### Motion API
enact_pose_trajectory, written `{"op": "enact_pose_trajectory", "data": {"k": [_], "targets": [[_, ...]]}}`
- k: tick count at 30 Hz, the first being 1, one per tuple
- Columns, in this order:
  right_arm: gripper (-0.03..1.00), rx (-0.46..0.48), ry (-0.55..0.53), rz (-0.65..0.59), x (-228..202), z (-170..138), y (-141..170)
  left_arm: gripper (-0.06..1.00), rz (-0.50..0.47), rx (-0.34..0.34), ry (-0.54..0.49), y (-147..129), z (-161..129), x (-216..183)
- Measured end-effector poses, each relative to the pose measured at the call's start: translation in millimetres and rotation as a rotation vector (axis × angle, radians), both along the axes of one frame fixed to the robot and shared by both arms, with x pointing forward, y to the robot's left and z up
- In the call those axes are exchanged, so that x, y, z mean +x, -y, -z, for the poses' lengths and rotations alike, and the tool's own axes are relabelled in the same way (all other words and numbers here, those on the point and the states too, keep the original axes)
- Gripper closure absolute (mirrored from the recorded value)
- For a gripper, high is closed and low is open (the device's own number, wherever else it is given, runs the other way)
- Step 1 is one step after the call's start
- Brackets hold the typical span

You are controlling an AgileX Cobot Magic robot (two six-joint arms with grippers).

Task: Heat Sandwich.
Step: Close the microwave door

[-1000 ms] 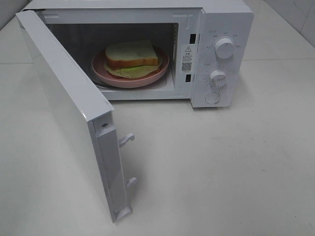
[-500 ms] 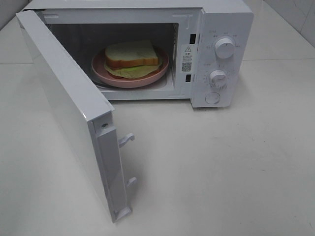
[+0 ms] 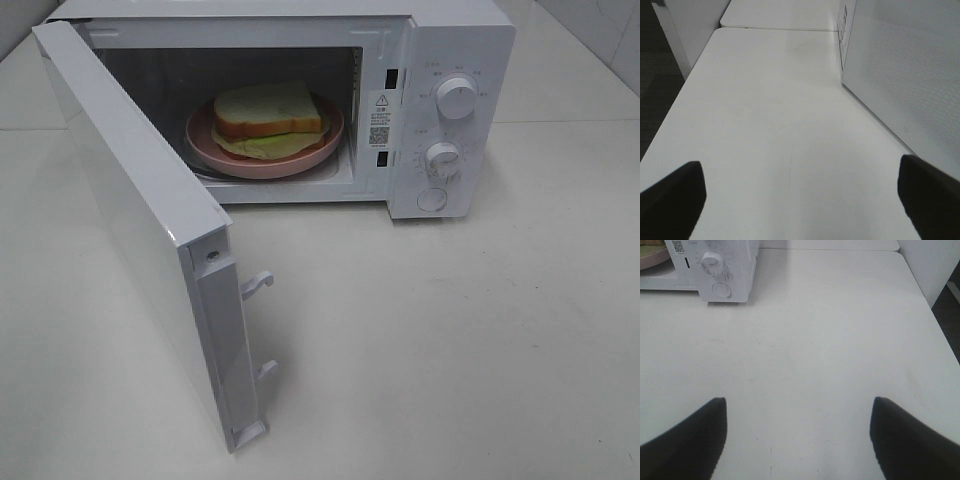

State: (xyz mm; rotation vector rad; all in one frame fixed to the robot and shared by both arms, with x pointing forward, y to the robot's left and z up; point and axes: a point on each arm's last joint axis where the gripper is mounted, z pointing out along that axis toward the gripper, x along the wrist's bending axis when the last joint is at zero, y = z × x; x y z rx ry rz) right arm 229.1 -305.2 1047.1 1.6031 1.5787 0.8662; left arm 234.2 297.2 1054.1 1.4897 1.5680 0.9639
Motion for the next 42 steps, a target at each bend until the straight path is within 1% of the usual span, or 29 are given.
{"op": "enact_pose_trajectory", "data": {"k": [27,35,38,40,42], "targets": [[0.2,0.0,0.0,0.0,0.0,0.0,0.0,-0.03,0.0,0.0,0.0,0.0,0.0,0.0],[0.2,0.0,0.0,0.0,0.0,0.0,0.0,-0.03,0.001,-0.002,0.037,0.1,-6.4,1.1],[0.2,0.0,0.0,0.0,0.0,0.0,0.0,-0.03,0.0,-0.005,0.009,-0.7,-9.3,12.4],[0.2,0.0,0.0,0.0,0.0,0.0,0.0,-0.03,0.0,-0.007,0.008,-0.9,-10.2,15.2],[0.2,0.0,0.0,0.0,0.0,0.0,0.0,-0.03,0.001,-0.016,0.008,-1.2,-13.9,26.7]]}}
